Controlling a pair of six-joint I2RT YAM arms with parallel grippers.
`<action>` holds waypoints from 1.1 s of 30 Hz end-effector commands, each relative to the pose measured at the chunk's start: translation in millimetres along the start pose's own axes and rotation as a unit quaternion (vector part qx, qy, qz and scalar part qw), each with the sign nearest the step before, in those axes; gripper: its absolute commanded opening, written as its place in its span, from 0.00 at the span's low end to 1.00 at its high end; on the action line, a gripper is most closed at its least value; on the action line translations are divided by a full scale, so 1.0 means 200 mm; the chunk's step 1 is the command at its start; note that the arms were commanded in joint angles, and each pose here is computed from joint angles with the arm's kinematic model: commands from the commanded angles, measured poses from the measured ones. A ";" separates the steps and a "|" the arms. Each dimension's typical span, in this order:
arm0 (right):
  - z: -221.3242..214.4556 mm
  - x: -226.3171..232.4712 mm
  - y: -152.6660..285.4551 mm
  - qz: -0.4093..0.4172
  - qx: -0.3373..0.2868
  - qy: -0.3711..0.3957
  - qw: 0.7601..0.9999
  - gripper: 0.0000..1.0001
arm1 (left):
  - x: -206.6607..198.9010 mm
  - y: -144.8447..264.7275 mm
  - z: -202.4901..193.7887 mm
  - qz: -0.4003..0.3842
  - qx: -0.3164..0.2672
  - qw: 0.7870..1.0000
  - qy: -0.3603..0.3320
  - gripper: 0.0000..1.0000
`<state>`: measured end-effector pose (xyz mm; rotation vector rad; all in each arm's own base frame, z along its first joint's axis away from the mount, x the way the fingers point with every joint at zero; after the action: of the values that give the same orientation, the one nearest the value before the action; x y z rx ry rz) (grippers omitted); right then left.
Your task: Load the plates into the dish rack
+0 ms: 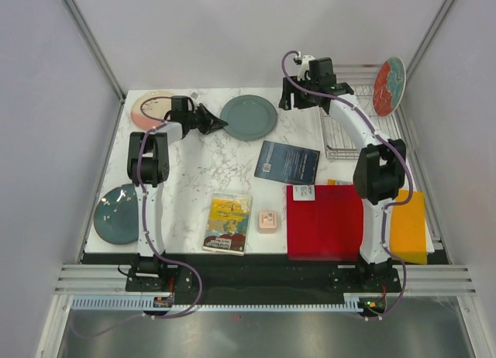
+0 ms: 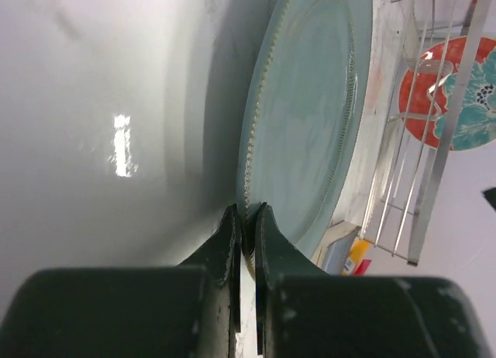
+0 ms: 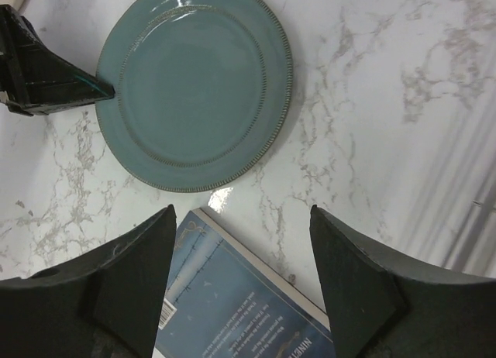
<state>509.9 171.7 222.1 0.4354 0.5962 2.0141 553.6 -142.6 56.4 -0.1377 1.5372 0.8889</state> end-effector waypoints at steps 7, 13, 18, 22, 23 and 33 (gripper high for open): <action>-0.16 0.18 -0.39 0.177 0.030 -0.063 0.982 0.83 | 0.15 0.41 -0.08 0.041 0.011 0.998 0.038 0.02; -0.27 0.25 -0.57 0.227 0.038 -0.116 0.966 0.84 | 0.25 0.63 -0.16 0.029 0.029 0.998 0.054 0.02; -0.34 0.29 -0.68 0.252 0.042 -0.142 0.956 0.82 | 0.26 0.67 -0.15 0.023 0.028 0.998 0.054 0.02; -0.36 0.35 -0.75 0.275 0.039 -0.159 0.948 0.81 | 0.24 0.62 -0.17 0.018 0.045 0.998 0.043 0.02; -0.41 0.37 -0.78 0.281 0.050 -0.163 0.944 0.80 | 0.22 0.60 -0.20 0.017 0.052 0.998 0.040 0.02; -0.65 0.53 -0.83 0.339 0.119 -0.240 0.902 0.74 | 0.15 0.41 -0.23 -0.017 0.086 0.996 0.029 0.02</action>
<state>538.6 284.4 68.3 1.1523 0.3446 2.3655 454.7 -82.7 63.5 -0.0742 1.6860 0.8167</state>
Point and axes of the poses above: each gripper's point midway between its finger pads, its own y axis back along the fingers, its own x axis along the line the jaws close on, z = x × y, the point moved 5 cm from there along y, back along the fingers, and after that the axes turned 12 degrees about y, right-handed, at the moved point
